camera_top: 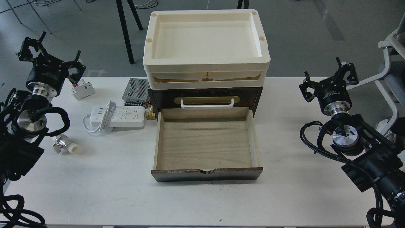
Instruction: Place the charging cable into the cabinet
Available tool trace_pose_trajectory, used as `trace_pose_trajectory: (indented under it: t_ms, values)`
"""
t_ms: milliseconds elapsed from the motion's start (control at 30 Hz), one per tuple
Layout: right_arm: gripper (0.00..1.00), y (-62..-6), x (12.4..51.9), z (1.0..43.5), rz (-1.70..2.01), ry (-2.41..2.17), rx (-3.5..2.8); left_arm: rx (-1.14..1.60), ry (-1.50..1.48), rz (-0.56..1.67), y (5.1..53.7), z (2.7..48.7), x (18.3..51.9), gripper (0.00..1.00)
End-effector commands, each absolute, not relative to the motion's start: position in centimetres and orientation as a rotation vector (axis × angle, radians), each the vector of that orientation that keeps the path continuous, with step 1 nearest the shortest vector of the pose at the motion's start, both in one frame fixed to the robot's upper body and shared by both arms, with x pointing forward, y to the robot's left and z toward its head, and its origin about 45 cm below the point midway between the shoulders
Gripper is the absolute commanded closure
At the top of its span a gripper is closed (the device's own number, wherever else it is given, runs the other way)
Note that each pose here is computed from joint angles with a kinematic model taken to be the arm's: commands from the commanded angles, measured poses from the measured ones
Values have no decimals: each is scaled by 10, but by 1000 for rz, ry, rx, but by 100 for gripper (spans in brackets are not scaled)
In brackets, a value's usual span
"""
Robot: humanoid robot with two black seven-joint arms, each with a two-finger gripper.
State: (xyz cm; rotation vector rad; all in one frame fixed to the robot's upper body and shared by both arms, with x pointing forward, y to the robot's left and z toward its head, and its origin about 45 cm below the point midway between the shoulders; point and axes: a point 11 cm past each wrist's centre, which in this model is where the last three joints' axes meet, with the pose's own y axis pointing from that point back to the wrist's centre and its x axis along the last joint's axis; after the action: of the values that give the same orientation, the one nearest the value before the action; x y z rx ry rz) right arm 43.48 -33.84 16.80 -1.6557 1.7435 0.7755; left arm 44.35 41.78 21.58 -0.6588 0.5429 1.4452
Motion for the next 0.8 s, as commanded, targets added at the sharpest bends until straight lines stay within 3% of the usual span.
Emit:
trace_pose_trajectory:
  t_ms: [0,267,467,600,767]
  values:
    - [0,-339,435,168,774,1746,-1652,-656,546,1450,418,213,442,0]
    - [0,-339,435,168,767,1747,-1649,-664,533,1435,417,221,445,0]
    - [0,-339,435,168,767,1746,-1648,-610,438,1424,443,254,440,0]
    - [0,-338,434,168,767,1746,-1654,-380,248,1351,450,294,433,0]
    - [0,-330,432,169,776,1717,-1678,-57,-13,1187,425,329,425,0]
